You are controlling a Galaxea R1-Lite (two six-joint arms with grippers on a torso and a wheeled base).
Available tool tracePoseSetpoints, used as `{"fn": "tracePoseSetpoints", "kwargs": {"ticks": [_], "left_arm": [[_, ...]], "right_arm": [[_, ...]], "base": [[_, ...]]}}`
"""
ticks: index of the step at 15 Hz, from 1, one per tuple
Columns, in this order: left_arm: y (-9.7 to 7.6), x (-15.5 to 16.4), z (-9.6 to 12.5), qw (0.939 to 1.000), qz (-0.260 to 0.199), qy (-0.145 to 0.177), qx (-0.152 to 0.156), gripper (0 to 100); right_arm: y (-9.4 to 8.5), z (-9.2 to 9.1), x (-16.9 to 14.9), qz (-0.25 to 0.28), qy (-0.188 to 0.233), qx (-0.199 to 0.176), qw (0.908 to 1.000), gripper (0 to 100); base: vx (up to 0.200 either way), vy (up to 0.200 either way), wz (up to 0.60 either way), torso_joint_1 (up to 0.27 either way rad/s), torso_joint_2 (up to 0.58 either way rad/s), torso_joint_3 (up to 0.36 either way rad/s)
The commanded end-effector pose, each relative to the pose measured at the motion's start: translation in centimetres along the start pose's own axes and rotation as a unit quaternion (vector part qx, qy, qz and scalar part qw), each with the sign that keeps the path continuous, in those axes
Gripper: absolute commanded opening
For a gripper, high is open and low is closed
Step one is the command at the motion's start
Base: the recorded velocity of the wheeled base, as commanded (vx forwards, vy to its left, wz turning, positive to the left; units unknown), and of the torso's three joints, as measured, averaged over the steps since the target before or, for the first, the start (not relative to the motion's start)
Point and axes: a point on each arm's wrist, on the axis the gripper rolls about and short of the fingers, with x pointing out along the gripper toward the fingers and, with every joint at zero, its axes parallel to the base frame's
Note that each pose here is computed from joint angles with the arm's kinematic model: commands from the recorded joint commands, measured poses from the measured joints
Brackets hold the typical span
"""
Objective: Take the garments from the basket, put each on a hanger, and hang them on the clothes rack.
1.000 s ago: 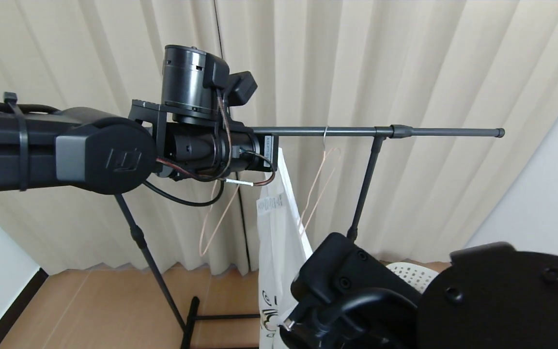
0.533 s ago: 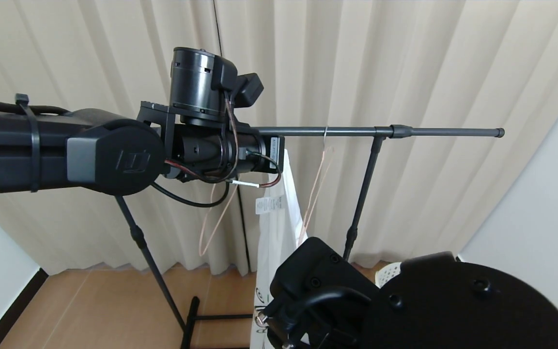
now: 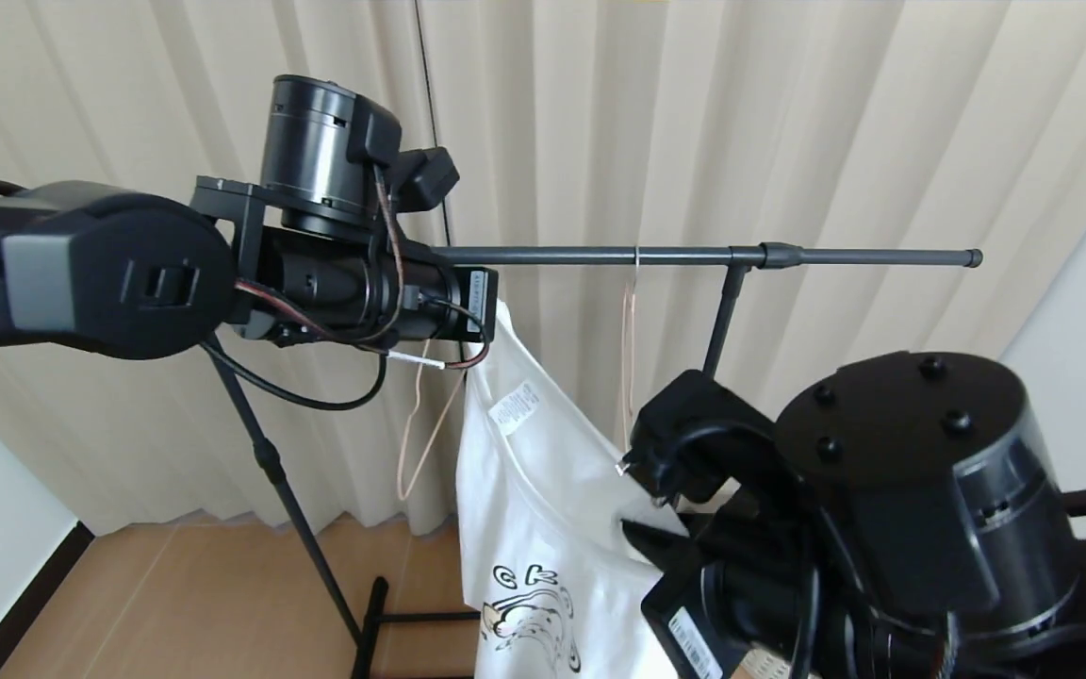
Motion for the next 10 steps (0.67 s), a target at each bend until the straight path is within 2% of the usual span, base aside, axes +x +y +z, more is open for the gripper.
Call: {"fn": "tracePoseSetpoints", "kwargs": {"ticks": [1,2,3,4,5,7,10], "left_arm": [[0.1,-3.2,0.3,1.0,0.002,-0.007,-0.001,0],[0.1,-4.5,-0.6,1.0,0.003,0.004,0.001,0],[0.2,-4.8,-1.0,0.9999,0.004,0.01,0.004,0],[0.4,-6.3,-2.6,0.9996,0.006,0.024,0.017,0],[0.4,-7.4,-3.4,0.9993,0.005,0.028,0.022,0],[0.1,-8.8,-6.0,0.998,-0.004,0.056,0.031,0],[-1.7,-9.6,-9.3,0.9929,-0.041,0.098,0.054,0]], "right_arm": [[-2.8,0.4,0.8,-0.048,0.0,0.022,0.9986,0],[-4.3,0.9,1.4,-0.074,-0.001,0.032,0.9967,0],[-4.8,1.2,1.6,-0.085,-0.003,0.038,0.9957,0],[-5.9,2.2,2.0,-0.131,-0.015,0.057,0.9896,0],[-6.5,3.0,2.0,-0.145,-0.025,0.066,0.9868,0],[-6.6,5.0,3.8,-0.155,-0.038,0.075,0.9844,0],[-6.9,7.2,7.8,-0.182,-0.044,0.087,0.9785,0]], "base": [[0.0,0.0,0.0,0.0,0.0,0.0],[0.0,0.0,0.0,0.0,0.0,0.0],[0.0,0.0,0.0,0.0,0.0,0.0],[0.0,0.0,0.0,0.0,0.0,0.0],[0.0,0.0,0.0,0.0,0.0,0.0],[0.0,0.0,0.0,0.0,0.0,0.0],[0.0,0.0,0.0,0.0,0.0,0.0]]}}
